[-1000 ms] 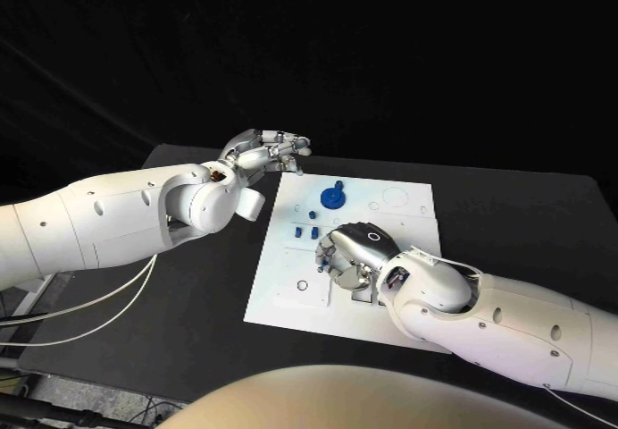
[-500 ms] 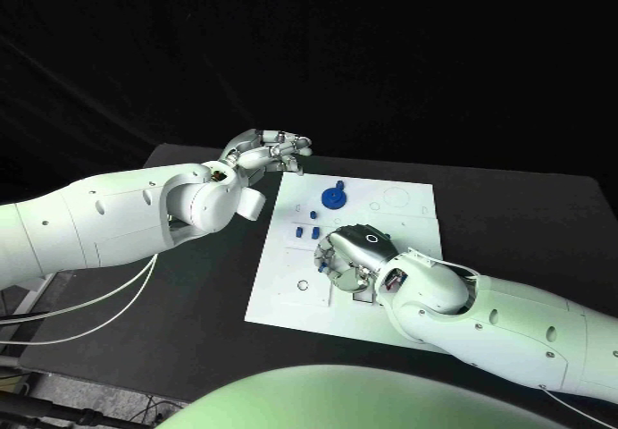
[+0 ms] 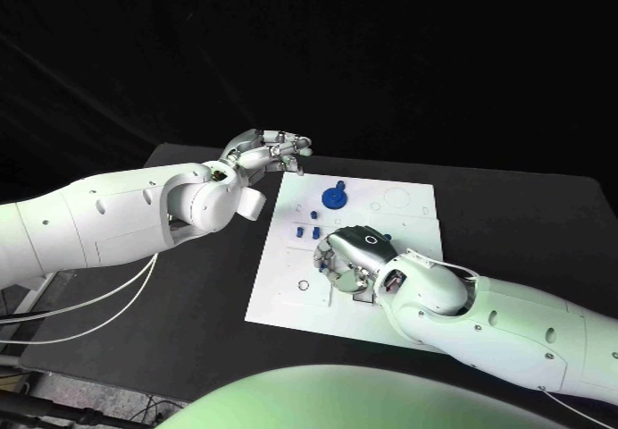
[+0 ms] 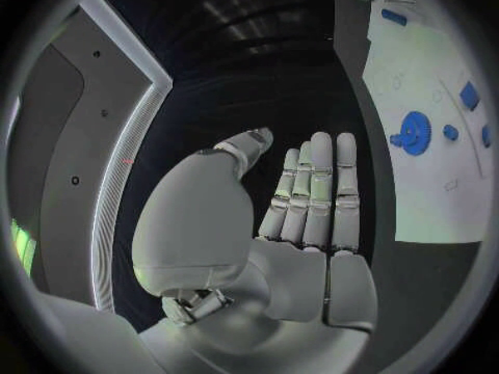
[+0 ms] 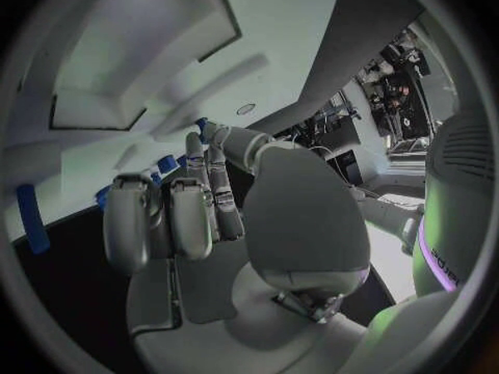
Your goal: Assemble the parts on the task board
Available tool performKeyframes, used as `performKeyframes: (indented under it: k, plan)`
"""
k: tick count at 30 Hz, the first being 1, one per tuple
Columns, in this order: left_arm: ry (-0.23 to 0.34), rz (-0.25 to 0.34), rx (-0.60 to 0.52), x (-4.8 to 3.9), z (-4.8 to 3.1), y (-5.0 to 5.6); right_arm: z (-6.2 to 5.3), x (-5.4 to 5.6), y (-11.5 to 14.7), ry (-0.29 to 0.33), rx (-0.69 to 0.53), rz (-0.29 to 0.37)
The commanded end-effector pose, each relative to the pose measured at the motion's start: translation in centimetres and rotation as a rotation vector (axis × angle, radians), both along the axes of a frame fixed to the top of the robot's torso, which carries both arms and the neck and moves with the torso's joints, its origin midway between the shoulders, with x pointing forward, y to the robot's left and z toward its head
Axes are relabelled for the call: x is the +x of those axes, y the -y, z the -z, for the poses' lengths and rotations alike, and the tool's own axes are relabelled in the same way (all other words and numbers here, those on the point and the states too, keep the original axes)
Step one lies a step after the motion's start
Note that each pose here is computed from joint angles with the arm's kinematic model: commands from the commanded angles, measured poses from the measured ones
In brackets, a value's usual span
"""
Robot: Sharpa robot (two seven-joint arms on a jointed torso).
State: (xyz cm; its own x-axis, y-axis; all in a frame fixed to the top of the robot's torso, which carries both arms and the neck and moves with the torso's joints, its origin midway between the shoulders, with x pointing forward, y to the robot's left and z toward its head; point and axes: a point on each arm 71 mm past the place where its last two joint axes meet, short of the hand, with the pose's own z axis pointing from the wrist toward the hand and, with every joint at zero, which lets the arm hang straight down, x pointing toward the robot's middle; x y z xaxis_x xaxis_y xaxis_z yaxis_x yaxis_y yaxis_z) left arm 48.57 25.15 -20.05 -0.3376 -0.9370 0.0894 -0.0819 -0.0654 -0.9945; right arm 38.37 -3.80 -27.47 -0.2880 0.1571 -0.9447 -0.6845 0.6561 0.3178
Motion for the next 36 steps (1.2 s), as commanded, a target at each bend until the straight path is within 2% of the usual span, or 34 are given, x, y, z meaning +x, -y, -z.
performKeyframes:
  k: [1,12,19,27,33,36]
  plan:
    - [0.003,0.016,-0.007,-0.04,-0.07,0.2,0.7,-0.3,-0.1,-0.031,-0.069,-0.025]
    - [0.001,0.015,-0.006,0.00,-0.05,0.1,0.5,-0.1,0.2,-0.004,-0.049,0.006]
    - [0.000,0.015,-0.005,0.00,-0.03,0.0,-0.2,-0.7,0.9,0.011,-0.014,0.024]
    - [-0.001,0.008,-0.001,0.04,-0.01,-0.3,-2.4,-0.7,3.3,0.033,0.030,0.065]
    - [-0.002,0.007,0.001,0.06,0.01,-0.5,-4.4,0.4,5.8,0.044,0.031,0.119]
    - [-0.003,0.009,0.001,0.05,0.02,-0.5,-5.3,1.3,7.6,0.047,-0.008,0.153]
